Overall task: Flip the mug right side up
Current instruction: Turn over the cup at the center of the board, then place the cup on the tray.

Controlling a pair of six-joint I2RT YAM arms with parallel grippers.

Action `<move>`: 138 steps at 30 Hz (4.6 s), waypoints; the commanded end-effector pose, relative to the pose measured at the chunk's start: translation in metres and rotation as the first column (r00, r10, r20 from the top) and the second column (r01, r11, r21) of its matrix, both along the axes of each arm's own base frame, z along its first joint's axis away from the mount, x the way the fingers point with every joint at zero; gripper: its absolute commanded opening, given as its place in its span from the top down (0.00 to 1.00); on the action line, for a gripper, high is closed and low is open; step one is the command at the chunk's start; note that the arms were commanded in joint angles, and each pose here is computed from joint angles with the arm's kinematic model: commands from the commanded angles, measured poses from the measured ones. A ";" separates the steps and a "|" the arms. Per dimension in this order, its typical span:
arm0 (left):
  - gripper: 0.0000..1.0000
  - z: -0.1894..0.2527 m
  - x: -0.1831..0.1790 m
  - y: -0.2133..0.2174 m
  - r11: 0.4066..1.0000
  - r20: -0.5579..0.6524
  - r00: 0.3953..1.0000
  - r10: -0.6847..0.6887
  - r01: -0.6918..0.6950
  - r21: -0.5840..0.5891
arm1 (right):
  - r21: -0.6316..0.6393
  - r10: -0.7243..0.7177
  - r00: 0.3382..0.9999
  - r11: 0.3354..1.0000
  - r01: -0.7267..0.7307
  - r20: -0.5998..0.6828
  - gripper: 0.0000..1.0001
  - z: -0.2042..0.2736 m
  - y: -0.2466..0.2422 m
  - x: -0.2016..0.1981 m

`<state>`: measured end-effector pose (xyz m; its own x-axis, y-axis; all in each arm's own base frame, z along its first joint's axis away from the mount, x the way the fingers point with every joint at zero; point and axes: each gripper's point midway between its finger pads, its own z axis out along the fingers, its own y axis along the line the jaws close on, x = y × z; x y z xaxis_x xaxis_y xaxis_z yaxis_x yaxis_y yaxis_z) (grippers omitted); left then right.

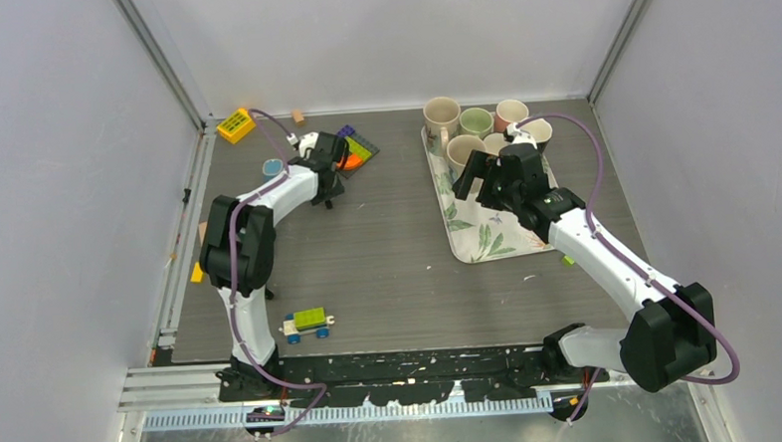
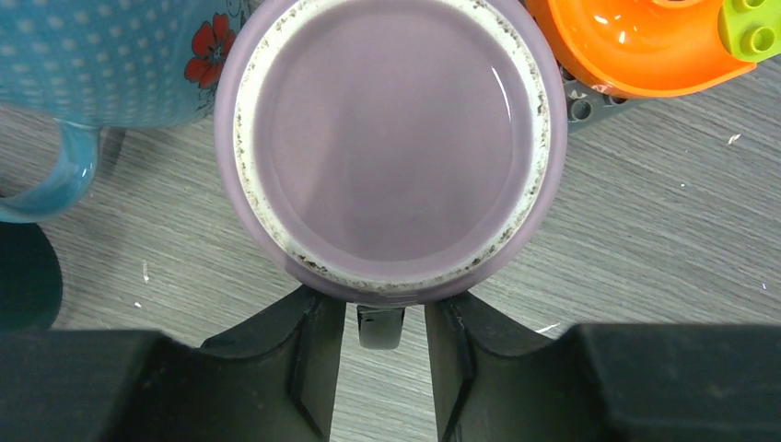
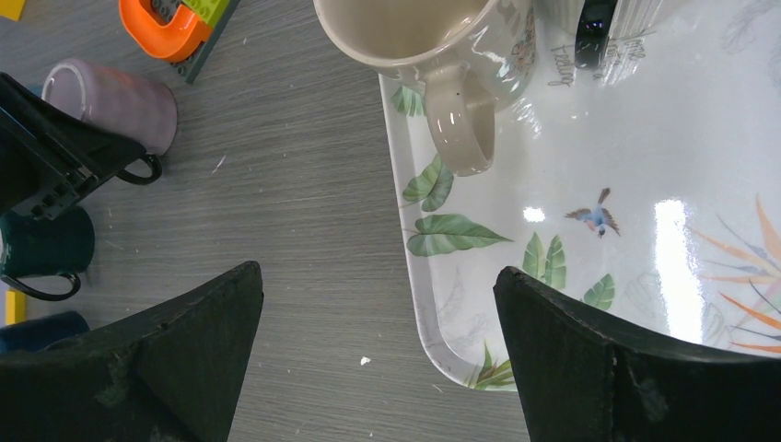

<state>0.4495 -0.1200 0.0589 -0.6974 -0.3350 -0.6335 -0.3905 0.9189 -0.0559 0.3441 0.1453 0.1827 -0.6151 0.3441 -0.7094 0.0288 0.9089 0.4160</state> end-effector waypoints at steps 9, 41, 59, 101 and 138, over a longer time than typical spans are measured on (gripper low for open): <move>0.72 0.032 0.022 0.000 1.000 0.118 0.993 -0.030 0.031 -0.005 | 0.014 0.012 0.999 1.000 -0.013 0.049 0.00 0.015 0.003 0.008; 1.00 0.271 -0.045 -0.097 0.528 0.677 0.734 -0.056 0.597 -0.604 | 0.619 0.417 0.877 0.630 -0.468 0.238 0.00 0.103 0.143 0.016; 1.00 0.328 -0.081 -0.127 0.152 0.778 0.627 -0.041 0.773 -0.615 | 0.716 0.499 0.760 0.335 -0.613 0.417 0.37 0.164 0.195 0.013; 0.28 0.245 -0.079 -0.136 0.181 0.669 0.728 -0.151 0.686 -0.705 | 0.372 0.461 0.860 0.776 -0.510 0.218 0.99 0.106 0.179 0.008; 0.19 0.169 -0.111 -0.107 0.500 0.471 0.813 -0.343 0.582 -0.641 | -0.197 0.158 0.950 0.957 -0.215 -0.269 0.99 -0.027 0.020 -0.100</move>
<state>0.3392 -0.2270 0.2018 -0.7819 -0.4485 -0.4330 0.1428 0.5472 -0.8247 0.2465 0.1819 0.1403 -0.8594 0.0375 -0.5100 -0.0988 0.9663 0.2375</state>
